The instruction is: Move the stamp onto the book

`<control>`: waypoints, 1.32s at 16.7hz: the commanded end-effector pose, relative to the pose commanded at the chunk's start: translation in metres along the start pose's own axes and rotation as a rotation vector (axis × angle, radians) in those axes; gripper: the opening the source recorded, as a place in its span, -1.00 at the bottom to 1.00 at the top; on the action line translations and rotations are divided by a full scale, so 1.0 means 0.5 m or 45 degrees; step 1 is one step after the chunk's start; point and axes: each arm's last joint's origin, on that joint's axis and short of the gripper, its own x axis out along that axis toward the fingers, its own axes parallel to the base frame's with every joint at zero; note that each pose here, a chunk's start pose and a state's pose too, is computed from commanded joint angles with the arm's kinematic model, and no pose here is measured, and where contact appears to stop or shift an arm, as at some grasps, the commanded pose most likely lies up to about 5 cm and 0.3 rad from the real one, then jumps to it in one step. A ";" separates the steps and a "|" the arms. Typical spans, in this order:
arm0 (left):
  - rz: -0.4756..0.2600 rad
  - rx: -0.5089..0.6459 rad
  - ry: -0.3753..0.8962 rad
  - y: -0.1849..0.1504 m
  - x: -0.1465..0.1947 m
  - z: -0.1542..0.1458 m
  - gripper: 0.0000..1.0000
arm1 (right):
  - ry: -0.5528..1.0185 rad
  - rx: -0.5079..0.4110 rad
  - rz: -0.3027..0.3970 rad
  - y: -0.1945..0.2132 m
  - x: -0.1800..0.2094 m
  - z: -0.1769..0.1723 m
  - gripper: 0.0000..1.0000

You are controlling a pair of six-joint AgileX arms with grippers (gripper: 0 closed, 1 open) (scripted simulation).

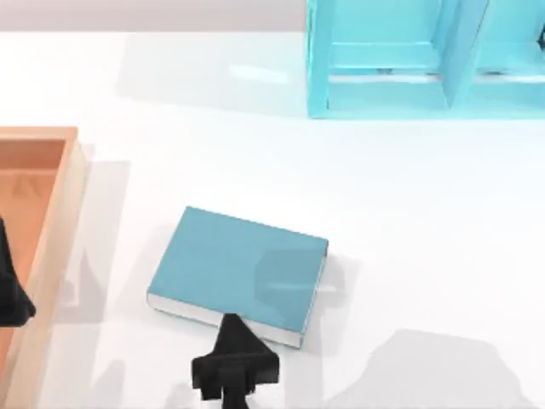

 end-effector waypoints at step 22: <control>0.000 0.000 0.000 0.000 0.000 0.000 1.00 | -0.152 1.905 -0.347 -0.176 0.031 -0.704 1.00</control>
